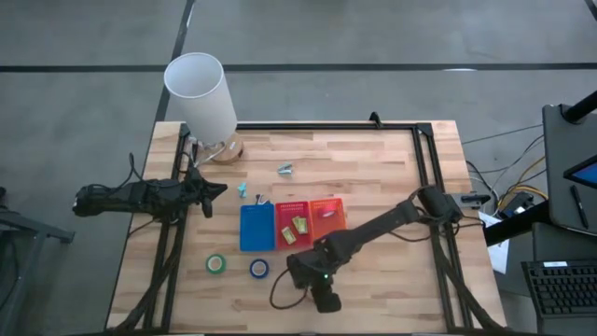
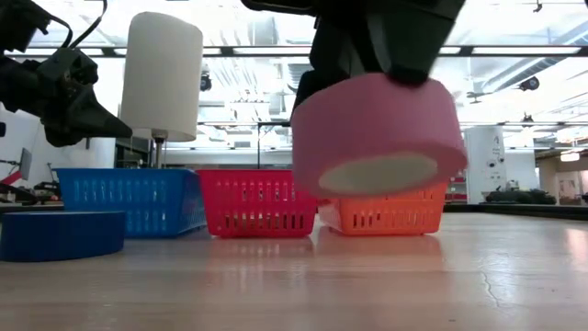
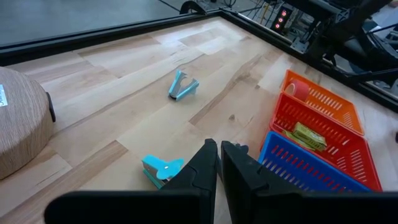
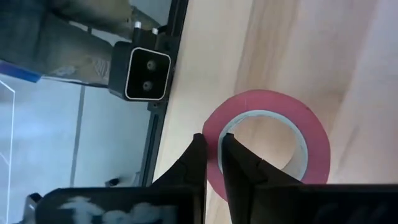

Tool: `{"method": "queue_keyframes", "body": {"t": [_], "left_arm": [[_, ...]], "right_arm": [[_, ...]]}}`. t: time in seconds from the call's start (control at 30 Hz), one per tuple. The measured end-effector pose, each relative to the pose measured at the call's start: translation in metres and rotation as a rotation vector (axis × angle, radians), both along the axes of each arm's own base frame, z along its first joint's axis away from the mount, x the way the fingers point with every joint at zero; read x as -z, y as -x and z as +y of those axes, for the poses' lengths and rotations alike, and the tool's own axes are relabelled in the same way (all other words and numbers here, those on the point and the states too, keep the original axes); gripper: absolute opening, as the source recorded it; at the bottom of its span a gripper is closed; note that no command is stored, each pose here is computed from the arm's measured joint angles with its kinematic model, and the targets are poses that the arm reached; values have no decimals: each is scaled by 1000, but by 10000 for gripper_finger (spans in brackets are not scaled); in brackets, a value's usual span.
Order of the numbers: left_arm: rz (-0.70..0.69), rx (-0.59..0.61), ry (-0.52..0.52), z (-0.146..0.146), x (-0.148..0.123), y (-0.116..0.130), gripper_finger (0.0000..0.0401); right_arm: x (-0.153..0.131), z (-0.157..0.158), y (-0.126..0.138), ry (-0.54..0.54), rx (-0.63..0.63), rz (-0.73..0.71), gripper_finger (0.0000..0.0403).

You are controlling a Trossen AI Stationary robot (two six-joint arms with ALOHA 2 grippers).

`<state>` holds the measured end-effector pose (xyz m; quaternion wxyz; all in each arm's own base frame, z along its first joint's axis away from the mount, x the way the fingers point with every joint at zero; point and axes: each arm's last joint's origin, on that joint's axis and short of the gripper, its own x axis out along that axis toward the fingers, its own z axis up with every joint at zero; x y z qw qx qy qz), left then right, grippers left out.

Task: Pick and place Stapler, Stapler remover, tape
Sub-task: Put the pink tape into the orange bin

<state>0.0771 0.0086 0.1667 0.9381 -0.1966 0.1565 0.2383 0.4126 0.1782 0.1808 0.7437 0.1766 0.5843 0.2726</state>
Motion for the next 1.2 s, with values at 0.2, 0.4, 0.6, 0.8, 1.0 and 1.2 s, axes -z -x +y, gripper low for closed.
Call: {"method": "queue_keyframes", "body": {"t": [0.2, 0.4, 0.6, 0.8, 1.0, 1.2], "left_arm": [[0, 0, 0, 0, 0, 0, 26], [0, 0, 0, 0, 0, 0, 26], [0, 0, 0, 0, 0, 0, 26], [0, 0, 0, 0, 0, 0, 26], [0, 0, 0, 0, 0, 0, 26], [0, 1, 0, 0, 0, 0, 26]], "right_arm": [[-25, -22, 11, 145, 58, 3, 23], [-57, -39, 27, 498, 140, -123, 23], [-49, -56, 34, 827, 217, -85, 23], [-24, -68, 41, 947, 174, 29, 23], [-11, -77, 42, 1033, 101, 58, 29], [-6, -86, 41, 1033, 92, 80, 57]]}}
